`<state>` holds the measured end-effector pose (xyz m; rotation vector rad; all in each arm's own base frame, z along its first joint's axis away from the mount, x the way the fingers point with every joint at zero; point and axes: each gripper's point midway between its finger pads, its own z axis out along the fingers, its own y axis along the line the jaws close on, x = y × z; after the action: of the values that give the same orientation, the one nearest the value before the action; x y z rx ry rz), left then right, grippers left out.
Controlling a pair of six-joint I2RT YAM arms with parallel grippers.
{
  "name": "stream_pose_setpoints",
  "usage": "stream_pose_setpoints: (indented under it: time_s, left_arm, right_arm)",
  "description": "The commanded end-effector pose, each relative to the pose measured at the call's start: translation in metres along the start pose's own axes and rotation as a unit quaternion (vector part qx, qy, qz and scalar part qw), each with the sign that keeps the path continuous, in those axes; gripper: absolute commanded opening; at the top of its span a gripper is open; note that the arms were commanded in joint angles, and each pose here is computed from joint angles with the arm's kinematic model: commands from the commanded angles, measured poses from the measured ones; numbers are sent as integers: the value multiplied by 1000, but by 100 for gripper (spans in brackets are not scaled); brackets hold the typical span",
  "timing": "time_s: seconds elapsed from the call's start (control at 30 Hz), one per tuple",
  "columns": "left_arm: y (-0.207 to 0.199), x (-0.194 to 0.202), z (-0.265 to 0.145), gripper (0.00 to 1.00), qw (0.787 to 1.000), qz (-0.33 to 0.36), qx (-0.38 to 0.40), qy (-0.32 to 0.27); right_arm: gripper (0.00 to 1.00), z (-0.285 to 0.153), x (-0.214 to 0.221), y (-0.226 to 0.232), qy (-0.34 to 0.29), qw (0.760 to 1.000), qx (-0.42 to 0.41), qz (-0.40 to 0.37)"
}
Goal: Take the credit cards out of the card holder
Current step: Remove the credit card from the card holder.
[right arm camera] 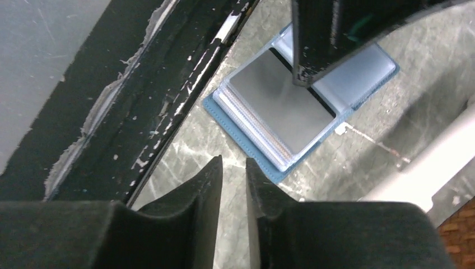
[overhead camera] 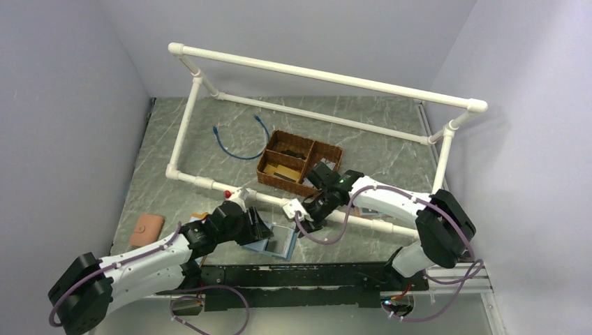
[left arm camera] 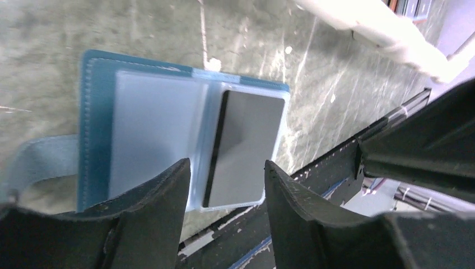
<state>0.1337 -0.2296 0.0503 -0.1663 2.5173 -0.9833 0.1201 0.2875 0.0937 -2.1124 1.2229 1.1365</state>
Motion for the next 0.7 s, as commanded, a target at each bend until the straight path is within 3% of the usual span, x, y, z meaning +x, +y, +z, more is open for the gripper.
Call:
stream_pose_setpoints:
  time_s: [0.0, 0.37, 0.67]
  left_arm:
    - [-4, -15, 0, 55, 998, -30, 36, -31]
    - [2, -14, 7, 55, 998, -38, 53, -24]
    - [15, -6, 7, 62, 997, -52, 48, -18]
  right_arm:
    - [21, 14, -1, -19, 31, 996, 27, -73]
    - [10, 59, 23, -13, 148, 983, 2, -106]
    - [9, 72, 31, -24, 185, 979, 24, -87]
